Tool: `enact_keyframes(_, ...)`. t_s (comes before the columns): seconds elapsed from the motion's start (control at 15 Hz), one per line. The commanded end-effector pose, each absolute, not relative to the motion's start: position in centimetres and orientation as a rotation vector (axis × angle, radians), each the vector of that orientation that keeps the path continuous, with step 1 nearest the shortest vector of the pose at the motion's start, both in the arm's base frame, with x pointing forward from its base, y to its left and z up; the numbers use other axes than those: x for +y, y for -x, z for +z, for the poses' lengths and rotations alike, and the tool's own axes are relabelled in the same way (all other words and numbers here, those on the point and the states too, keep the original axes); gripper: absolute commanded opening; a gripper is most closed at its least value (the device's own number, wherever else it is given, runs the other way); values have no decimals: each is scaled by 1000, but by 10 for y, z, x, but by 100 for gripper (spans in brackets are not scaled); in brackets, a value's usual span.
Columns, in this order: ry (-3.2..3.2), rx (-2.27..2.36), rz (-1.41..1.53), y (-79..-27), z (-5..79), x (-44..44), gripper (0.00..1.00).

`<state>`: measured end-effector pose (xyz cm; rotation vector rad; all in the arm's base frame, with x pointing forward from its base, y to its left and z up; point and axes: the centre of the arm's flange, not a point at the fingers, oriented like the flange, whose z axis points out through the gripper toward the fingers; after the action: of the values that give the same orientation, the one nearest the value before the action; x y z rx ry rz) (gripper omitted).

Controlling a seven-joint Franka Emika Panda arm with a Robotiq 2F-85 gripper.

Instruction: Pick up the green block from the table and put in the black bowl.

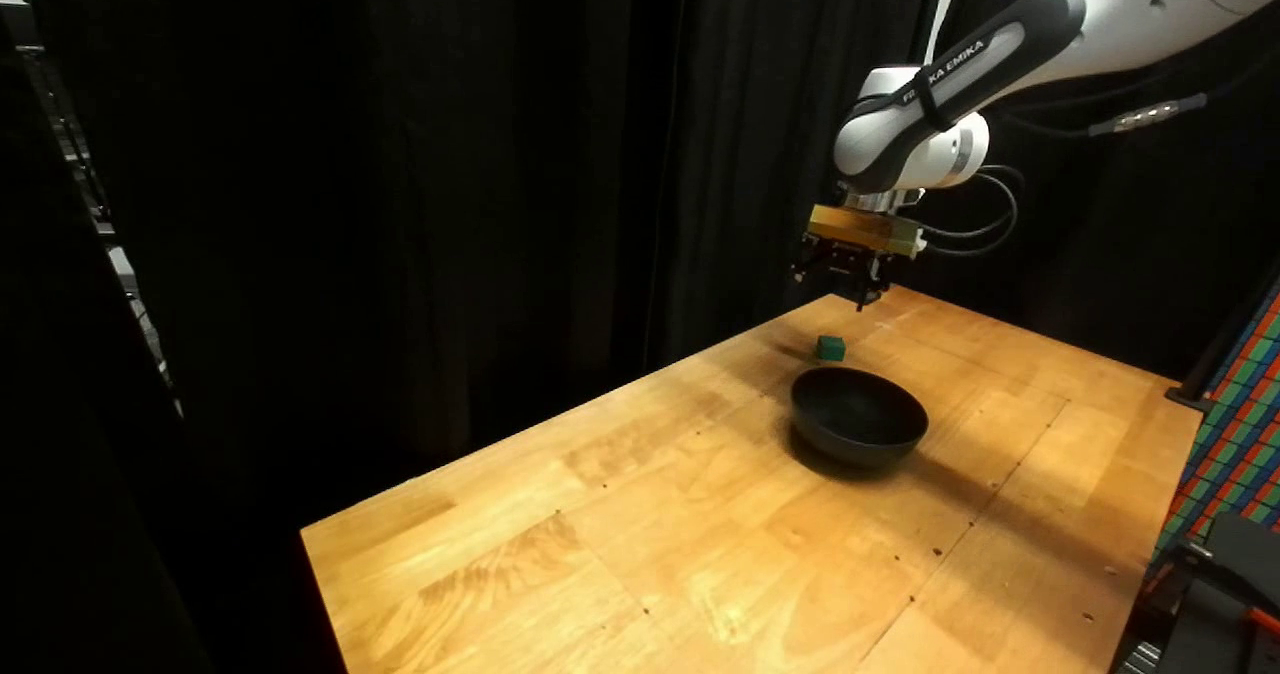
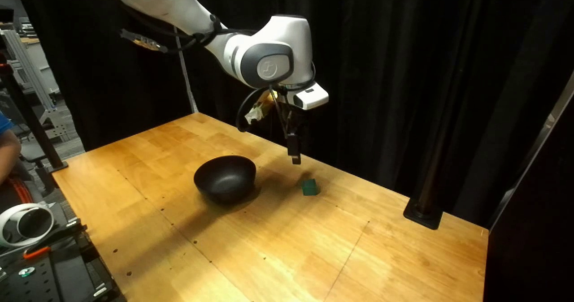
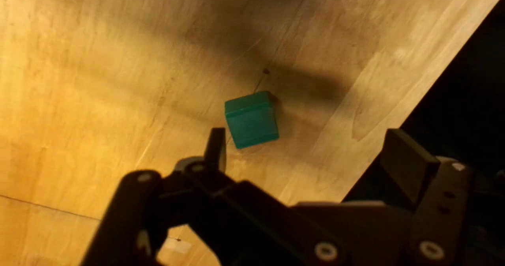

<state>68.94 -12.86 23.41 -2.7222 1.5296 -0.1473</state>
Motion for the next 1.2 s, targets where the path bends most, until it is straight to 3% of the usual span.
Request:
enact_keyframes(0.0,2697,1619,-90,-720,207,-158,100)
enact_keyframes(0.53,2657,1670,19,-728,150,-177,100)
enact_keyframes(0.6,2659,1671,31,-729,145,-177,75)
enact_keyframes(0.73,2659,1680,38,-730,137,-178,66)
enact_keyframes(0.93,2650,1701,45,-726,131,-181,40)
enact_keyframes(1.13,2616,1718,68,-715,153,-182,22)
